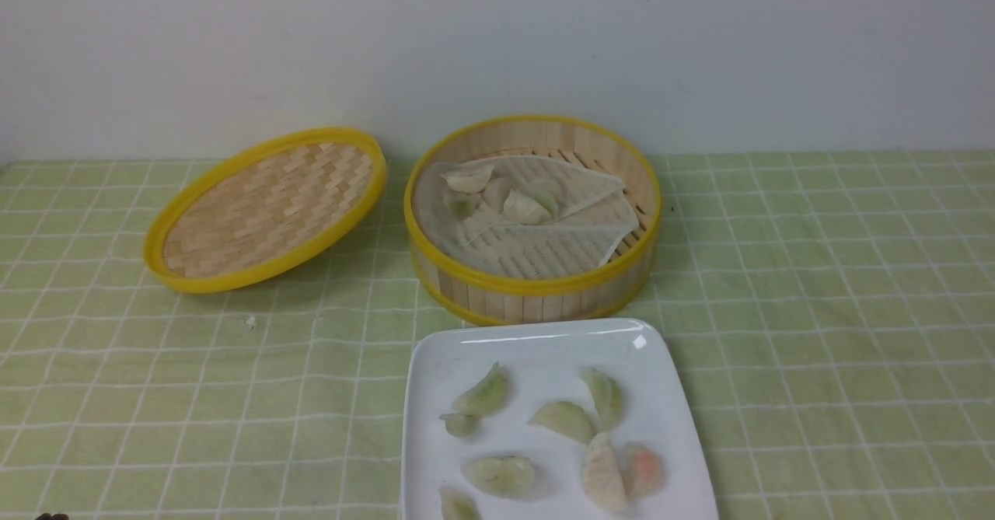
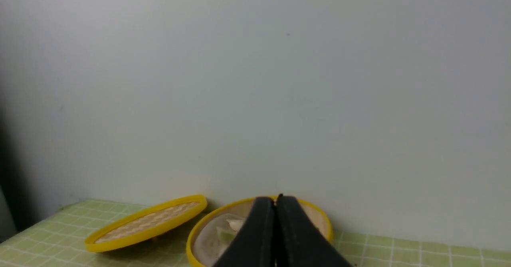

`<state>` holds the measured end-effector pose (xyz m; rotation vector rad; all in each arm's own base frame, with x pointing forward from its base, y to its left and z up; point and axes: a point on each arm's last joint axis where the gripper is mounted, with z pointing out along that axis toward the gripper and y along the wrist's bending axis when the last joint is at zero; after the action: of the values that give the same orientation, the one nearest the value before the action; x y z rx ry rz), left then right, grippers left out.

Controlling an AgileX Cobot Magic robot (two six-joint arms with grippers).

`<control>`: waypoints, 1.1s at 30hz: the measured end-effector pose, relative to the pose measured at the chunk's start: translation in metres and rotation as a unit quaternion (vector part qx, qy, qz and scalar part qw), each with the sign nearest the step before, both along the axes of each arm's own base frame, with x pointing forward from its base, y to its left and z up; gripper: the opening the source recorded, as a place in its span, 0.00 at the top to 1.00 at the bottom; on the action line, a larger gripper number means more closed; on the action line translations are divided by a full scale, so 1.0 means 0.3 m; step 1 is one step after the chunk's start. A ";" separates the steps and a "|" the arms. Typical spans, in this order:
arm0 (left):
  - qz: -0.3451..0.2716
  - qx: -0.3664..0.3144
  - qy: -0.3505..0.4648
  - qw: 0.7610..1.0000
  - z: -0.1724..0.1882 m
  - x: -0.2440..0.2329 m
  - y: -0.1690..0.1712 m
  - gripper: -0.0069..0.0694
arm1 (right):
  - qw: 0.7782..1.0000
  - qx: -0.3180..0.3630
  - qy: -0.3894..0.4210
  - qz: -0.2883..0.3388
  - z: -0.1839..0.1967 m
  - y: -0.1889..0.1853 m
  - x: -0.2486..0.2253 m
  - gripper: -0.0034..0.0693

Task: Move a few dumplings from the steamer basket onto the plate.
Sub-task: Use the right arm to put the dumpling into the plate

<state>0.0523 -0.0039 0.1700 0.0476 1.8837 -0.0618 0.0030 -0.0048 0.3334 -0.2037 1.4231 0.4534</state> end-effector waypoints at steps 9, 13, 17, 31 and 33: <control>0.000 0.000 0.000 1.000 0.000 0.000 0.000 0.92 | 0.999 -0.022 -0.026 0.038 0.004 0.024 -0.010 0.97; 0.000 0.000 0.000 1.000 0.000 0.000 0.000 0.92 | 0.999 -0.034 -0.012 -0.010 -0.046 0.034 0.015 0.97; 0.000 0.000 0.000 1.000 0.000 0.000 0.000 0.92 | 0.992 -0.066 0.040 -0.102 -0.161 0.037 0.074 0.97; -0.002 0.005 0.001 1.000 -0.001 0.000 0.000 0.92 | 0.962 -0.110 0.156 -0.195 -0.508 0.018 0.171 0.97; -0.003 0.010 0.000 1.000 -0.001 0.000 0.000 0.92 | 0.962 -0.110 0.155 -0.195 -0.508 0.018 0.171 0.97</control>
<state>0.0522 -0.0039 0.1698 0.0676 1.8848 -0.0473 0.0542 0.0005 0.1810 -0.0252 1.7749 -0.0013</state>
